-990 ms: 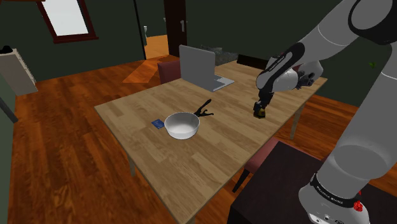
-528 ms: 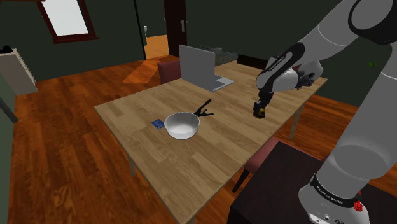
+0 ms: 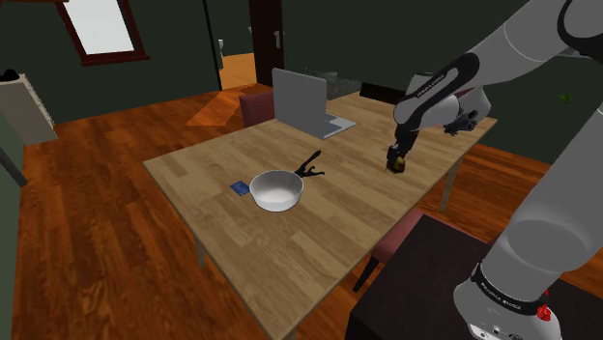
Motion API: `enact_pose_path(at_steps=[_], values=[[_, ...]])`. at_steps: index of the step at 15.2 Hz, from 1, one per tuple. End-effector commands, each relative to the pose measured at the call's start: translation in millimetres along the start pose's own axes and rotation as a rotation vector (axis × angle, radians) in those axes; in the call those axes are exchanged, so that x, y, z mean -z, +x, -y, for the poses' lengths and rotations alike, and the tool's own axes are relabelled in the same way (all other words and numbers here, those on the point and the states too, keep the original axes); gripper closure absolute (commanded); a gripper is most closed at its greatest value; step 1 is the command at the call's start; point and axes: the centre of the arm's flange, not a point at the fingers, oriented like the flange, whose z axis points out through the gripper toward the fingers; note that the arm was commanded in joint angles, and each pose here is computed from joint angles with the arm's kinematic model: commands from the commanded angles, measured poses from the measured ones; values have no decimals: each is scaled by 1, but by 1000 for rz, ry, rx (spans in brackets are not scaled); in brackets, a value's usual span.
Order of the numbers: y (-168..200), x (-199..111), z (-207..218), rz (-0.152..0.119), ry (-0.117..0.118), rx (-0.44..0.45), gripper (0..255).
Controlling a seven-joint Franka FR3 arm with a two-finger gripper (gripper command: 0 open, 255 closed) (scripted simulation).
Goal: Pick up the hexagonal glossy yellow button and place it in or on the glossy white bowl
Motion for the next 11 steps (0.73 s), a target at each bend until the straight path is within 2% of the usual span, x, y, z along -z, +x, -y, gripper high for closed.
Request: enact_pose_path(at_steps=[1,11], values=[[1,10,0,1,0,0,255],[7,62,-3,1,0,0,255]])
